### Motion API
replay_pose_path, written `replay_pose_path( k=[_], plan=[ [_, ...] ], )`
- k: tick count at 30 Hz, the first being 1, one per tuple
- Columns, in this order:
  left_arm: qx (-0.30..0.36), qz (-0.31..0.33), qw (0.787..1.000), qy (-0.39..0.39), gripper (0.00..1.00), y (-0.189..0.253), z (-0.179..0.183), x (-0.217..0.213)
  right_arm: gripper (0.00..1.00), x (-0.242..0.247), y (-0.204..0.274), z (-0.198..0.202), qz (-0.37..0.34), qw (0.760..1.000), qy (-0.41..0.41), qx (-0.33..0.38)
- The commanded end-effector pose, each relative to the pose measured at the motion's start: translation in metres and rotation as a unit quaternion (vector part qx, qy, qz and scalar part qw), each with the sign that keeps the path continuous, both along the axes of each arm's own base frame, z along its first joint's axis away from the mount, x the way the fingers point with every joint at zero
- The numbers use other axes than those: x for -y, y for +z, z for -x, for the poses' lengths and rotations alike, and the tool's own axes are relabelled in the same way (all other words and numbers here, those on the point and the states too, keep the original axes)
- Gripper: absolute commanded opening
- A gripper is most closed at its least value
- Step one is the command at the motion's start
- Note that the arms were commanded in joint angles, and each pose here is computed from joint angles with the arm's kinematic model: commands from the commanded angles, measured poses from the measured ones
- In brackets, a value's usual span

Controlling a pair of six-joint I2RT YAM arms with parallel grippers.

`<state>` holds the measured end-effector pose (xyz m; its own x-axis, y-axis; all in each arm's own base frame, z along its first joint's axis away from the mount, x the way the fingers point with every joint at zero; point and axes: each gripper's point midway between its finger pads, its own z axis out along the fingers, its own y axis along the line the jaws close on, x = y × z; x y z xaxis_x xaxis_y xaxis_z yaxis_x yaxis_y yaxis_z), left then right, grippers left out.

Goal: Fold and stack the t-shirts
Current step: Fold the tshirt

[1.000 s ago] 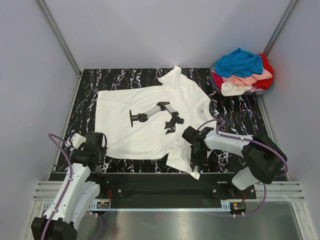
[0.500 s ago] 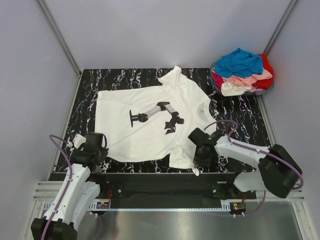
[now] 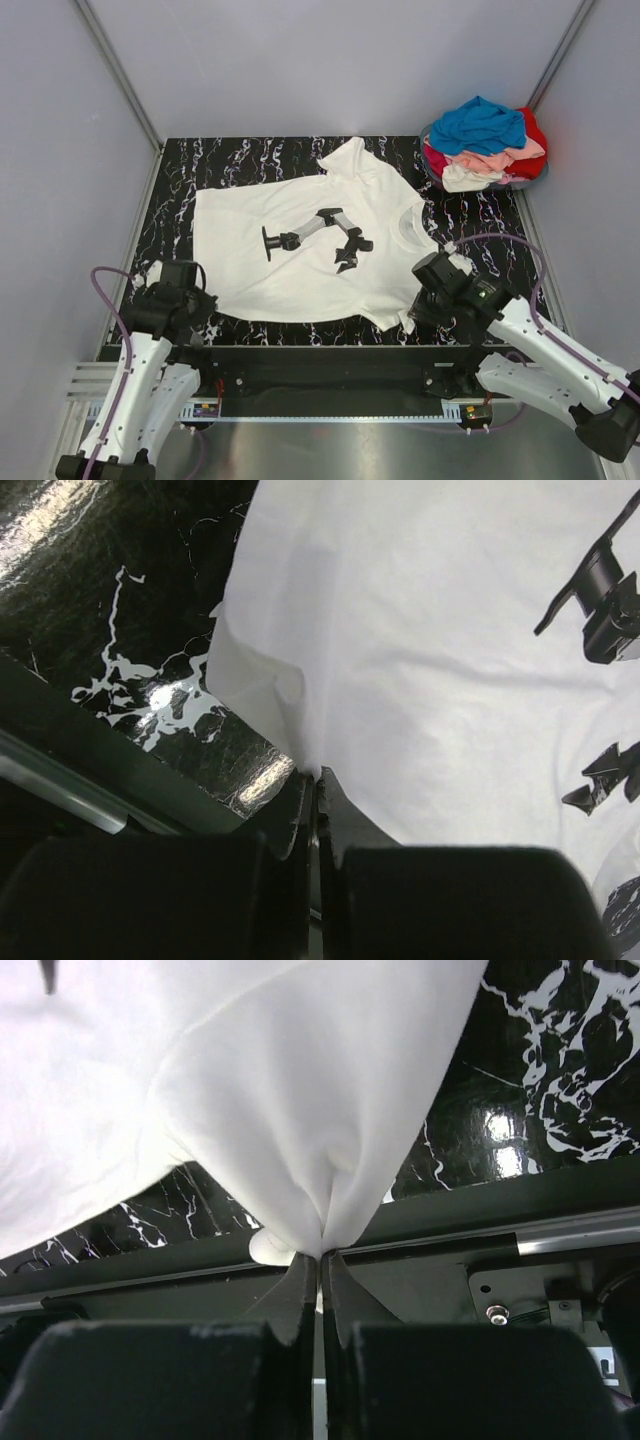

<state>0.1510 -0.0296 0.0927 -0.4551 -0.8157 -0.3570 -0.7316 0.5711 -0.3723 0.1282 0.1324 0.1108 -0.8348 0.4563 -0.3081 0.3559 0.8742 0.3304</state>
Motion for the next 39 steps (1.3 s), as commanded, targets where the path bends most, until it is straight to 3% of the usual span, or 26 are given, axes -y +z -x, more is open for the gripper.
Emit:
replay_pose_path(
  k=[1,8,16,25,39],
  plan=[
    [0.007,-0.014,0.999,-0.042,0.03,0.021,-0.002,0.002,0.00,0.004,0.025,-0.022,0.030,0.999,-0.005,0.037],
    [-0.019,-0.035,0.995,-0.092,0.03,0.031,-0.024,0.006,0.00,-0.015,0.076,-0.093,0.059,0.994,0.013,0.096],
    [-0.047,-0.073,0.991,-0.104,0.05,0.035,-0.056,-0.008,0.00,-0.027,0.084,-0.174,0.078,0.990,0.060,0.096],
    [-0.089,-0.104,0.985,-0.109,0.05,0.025,-0.082,-0.023,0.00,-0.036,0.068,-0.227,0.086,0.990,0.084,0.073],
    [-0.150,-0.121,0.976,-0.101,0.08,-0.004,-0.097,-0.045,0.00,-0.049,0.032,-0.277,0.100,0.987,0.122,0.031]
  ],
)
